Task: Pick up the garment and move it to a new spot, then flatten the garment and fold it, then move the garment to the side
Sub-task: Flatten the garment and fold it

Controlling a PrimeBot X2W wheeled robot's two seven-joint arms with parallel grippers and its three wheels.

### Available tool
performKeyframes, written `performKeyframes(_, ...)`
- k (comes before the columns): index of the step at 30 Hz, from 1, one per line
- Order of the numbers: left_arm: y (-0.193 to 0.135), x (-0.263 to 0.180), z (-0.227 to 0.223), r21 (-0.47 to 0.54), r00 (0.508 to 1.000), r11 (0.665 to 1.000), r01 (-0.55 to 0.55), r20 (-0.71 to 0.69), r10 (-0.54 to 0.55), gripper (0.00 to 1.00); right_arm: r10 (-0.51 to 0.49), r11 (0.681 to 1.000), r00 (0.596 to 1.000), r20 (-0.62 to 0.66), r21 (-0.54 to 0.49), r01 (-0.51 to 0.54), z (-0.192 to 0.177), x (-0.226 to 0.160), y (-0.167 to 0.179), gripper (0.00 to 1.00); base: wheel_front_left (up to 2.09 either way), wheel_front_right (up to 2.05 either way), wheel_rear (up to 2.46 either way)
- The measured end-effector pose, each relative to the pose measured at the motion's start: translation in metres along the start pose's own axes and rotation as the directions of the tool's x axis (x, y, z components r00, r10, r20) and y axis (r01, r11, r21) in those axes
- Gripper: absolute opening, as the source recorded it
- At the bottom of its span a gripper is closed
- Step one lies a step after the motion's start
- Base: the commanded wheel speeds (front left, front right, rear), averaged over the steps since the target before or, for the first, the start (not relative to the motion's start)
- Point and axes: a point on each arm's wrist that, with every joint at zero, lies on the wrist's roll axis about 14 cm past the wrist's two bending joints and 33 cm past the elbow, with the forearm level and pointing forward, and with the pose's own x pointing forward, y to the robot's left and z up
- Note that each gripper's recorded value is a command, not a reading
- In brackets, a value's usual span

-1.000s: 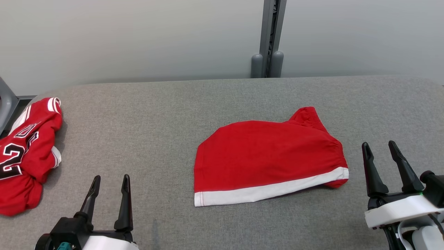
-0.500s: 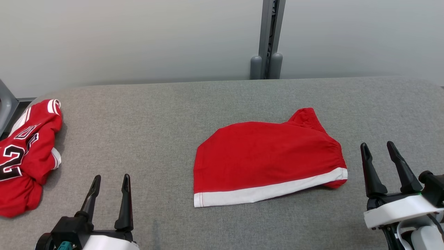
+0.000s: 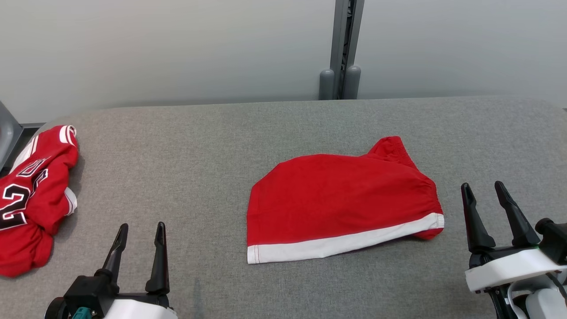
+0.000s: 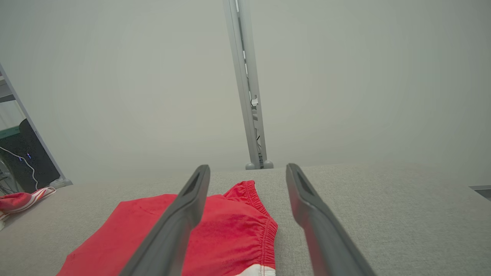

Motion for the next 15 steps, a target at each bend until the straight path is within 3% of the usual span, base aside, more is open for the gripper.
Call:
performKeyframes(10, -0.006, 0.002, -0.006, -0.018, 1.0, 1.0, 0.017, -0.017, -0.018, 1.0, -0.01, 1.0, 1.0, -0.011, 0.003, 0.01, -0.004, -0.002, -0.003, 1.0, 0.0, 0.0, 0.0)
performKeyframes(15, -0.027, -0.003, -0.032, -0.082, 0.987, 0.993, 0.087, -0.13, -0.097, 1.0, -0.025, 0.999, 0.999, -0.035, 0.027, 0.026, -0.011, -0.004, -0.007, 1.0, 0.0, 0.0, 0.0)
